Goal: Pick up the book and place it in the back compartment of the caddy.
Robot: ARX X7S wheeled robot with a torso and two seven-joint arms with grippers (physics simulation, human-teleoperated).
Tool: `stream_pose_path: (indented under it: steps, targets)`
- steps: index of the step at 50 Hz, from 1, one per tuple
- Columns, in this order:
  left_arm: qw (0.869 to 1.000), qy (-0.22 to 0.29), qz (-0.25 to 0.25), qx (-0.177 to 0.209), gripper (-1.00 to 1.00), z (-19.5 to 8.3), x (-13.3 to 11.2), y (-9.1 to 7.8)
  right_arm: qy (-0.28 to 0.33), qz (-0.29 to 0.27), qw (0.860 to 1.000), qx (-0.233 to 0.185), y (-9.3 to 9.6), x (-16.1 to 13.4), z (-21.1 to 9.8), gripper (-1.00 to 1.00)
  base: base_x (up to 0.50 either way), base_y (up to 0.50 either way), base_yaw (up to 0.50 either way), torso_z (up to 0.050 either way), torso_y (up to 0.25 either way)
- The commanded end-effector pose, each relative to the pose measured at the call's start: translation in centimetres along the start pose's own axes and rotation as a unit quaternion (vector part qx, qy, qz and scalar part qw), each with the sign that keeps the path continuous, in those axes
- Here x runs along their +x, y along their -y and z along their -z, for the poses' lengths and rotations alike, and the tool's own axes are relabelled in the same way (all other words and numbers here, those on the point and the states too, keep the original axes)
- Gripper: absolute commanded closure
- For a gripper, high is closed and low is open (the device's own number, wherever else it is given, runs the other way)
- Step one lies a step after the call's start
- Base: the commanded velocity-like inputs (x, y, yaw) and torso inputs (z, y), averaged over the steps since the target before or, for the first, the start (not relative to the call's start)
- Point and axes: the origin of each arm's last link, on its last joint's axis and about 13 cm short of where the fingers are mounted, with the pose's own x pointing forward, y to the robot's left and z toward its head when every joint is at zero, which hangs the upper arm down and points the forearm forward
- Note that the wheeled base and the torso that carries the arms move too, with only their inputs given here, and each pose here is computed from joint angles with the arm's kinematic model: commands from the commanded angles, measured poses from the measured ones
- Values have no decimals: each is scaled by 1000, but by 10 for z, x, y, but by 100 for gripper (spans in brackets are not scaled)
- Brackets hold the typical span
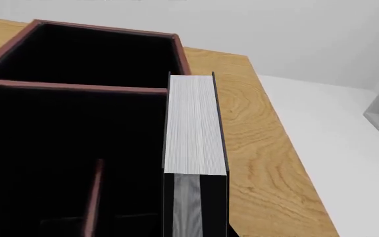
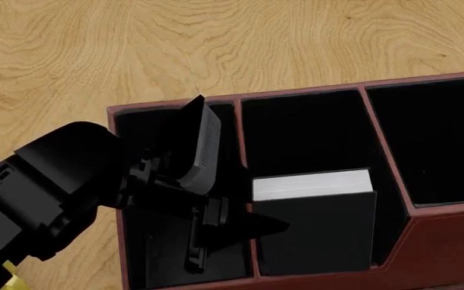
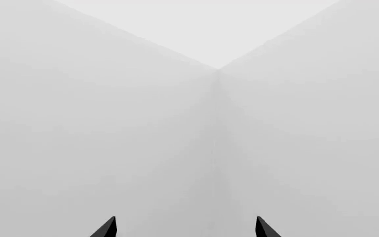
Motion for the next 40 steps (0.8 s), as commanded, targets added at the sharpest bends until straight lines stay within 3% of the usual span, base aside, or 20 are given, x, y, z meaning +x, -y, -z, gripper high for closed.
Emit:
stream_pose_path:
  steps: [1,3,10,40]
  targets:
    - [999,34,-5,-5,100,-6,3,-3,-2,0,1000,0,0,-1,1,-100,0,0,0,0,0]
    - [998,48,-35,-2,100,-5,5,-8,-2,0,1000,-1,0,-1,2,-100,0,0,0,0,0]
    - [998,57,-39,6,100,-5,8,-11,-3,1,1000,-1,1,-2,2,-100,0,0,0,0,1]
    - [999,34,-25,8,100,10,14,-13,-6,6,1000,-1,2,-2,8,-100,0,0,0,0,1]
